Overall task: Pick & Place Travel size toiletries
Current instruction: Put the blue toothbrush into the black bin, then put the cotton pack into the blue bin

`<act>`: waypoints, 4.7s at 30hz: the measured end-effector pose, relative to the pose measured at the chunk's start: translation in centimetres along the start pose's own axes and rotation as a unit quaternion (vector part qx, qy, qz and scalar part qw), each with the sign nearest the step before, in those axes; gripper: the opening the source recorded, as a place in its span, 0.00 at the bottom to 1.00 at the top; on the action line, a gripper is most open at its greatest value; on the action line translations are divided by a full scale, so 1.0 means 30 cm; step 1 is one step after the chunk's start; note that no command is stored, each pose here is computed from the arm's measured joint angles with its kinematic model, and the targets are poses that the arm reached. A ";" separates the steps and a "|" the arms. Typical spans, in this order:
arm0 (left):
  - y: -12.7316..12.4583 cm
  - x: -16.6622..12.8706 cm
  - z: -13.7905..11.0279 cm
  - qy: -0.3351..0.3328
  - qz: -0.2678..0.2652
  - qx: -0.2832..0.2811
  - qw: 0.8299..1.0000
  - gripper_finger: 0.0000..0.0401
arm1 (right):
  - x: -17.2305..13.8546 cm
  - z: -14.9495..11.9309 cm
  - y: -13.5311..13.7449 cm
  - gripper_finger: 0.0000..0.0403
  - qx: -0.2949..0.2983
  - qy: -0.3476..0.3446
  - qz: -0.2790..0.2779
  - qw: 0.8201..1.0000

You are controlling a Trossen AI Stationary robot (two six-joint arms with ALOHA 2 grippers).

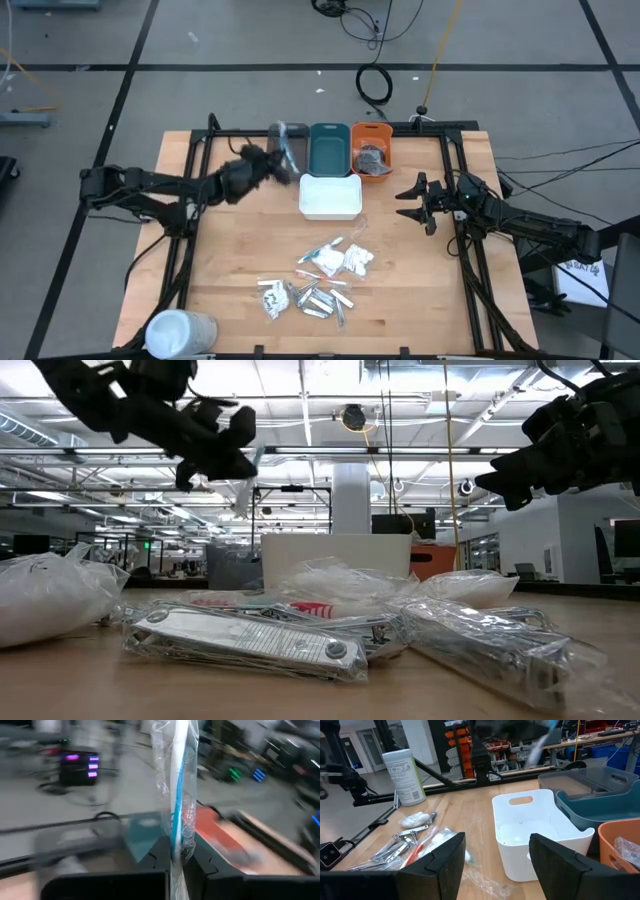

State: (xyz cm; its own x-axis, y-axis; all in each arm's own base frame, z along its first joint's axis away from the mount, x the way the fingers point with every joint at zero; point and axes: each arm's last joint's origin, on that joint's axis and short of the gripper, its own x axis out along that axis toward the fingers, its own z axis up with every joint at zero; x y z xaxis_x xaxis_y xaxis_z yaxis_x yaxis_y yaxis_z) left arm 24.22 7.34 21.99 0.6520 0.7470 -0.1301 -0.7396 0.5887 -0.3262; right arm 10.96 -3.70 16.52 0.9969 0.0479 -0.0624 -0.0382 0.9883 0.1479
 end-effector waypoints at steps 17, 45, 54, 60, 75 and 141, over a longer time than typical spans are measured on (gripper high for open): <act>0.176 0.166 -0.044 0.028 0.114 -0.053 0.992 0.02 | 0.000 0.001 -0.002 0.52 -0.001 -0.002 -0.012 1.000; 0.156 0.294 -0.109 0.129 0.158 -0.004 0.979 0.43 | 0.000 0.000 -0.002 0.52 0.002 -0.001 -0.009 1.000; 0.152 0.293 -0.105 0.131 0.150 -0.026 0.980 0.56 | 0.000 0.000 -0.002 0.52 0.002 -0.001 -0.009 1.000; 0.079 0.248 -0.033 0.175 -0.045 0.023 0.983 0.59 | 0.000 0.000 -0.002 0.52 0.002 -0.001 -0.009 1.000; -0.309 -0.219 -0.009 0.260 -0.398 0.090 0.875 0.60 | 0.000 0.000 -0.002 0.52 0.002 -0.001 -0.009 1.000; -0.522 -0.355 -0.064 0.202 -0.124 0.296 0.925 0.07 | 0.020 0.034 0.017 0.52 -0.024 -0.052 0.000 0.998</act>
State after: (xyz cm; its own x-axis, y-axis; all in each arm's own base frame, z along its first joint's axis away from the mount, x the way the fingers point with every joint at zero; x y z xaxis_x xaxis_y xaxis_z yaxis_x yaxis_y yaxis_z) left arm 29.19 -10.42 26.69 0.7341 0.4611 -0.4985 -0.4433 0.8815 0.1627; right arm 11.59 -3.32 17.57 0.9986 0.0351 0.0399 -0.0390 0.9941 0.1010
